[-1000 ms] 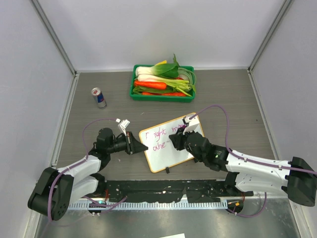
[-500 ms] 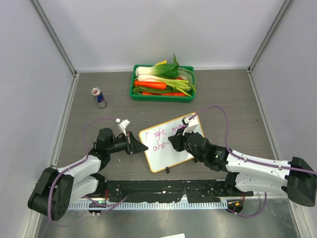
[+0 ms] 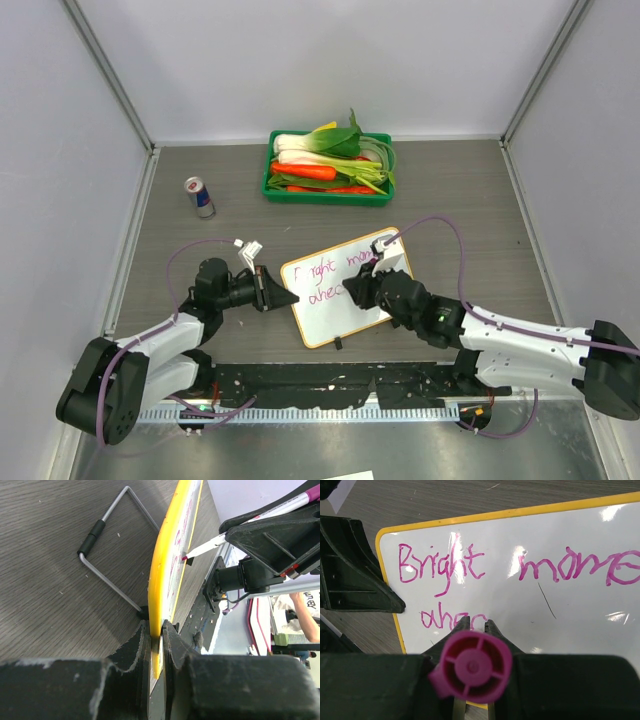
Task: Write a sentence on the whiteboard
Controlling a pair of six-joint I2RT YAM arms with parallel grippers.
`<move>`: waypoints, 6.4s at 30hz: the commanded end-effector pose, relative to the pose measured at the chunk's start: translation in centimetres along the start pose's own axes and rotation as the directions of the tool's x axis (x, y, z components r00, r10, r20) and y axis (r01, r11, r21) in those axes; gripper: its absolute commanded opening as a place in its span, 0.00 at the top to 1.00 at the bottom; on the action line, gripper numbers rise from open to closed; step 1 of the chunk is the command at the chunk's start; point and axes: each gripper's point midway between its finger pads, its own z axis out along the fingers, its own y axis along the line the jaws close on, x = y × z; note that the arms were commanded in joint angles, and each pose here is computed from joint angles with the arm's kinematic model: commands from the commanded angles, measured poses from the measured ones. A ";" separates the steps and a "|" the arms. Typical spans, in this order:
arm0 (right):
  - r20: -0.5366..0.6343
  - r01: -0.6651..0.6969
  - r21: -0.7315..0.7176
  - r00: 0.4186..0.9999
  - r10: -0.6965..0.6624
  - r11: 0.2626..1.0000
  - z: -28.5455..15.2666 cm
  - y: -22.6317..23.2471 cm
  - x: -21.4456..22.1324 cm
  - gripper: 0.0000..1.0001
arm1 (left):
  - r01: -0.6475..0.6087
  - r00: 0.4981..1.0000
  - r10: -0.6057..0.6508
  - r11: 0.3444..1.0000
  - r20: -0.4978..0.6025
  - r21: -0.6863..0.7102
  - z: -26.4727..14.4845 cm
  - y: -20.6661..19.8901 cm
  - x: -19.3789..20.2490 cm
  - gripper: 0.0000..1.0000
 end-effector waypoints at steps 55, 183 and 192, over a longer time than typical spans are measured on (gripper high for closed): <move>-0.005 -0.008 0.104 1.000 0.008 0.995 -0.3 -2.6 0.6 0.98 | -0.040 0.999 0.041 0.999 0.014 -0.007 0.1 0.2 -0.4 1.00; 0.072 0.026 0.182 0.997 -0.040 0.983 -1.3 -3.6 -2.8 0.99 | -0.042 0.999 0.042 0.999 0.013 -0.004 0.1 0.1 -0.4 1.00; 0.143 -0.001 0.145 0.989 -0.020 0.989 -2.1 -2.5 -5.5 0.99 | -0.044 0.999 0.044 0.999 0.018 -0.007 0.0 0.1 -0.5 1.00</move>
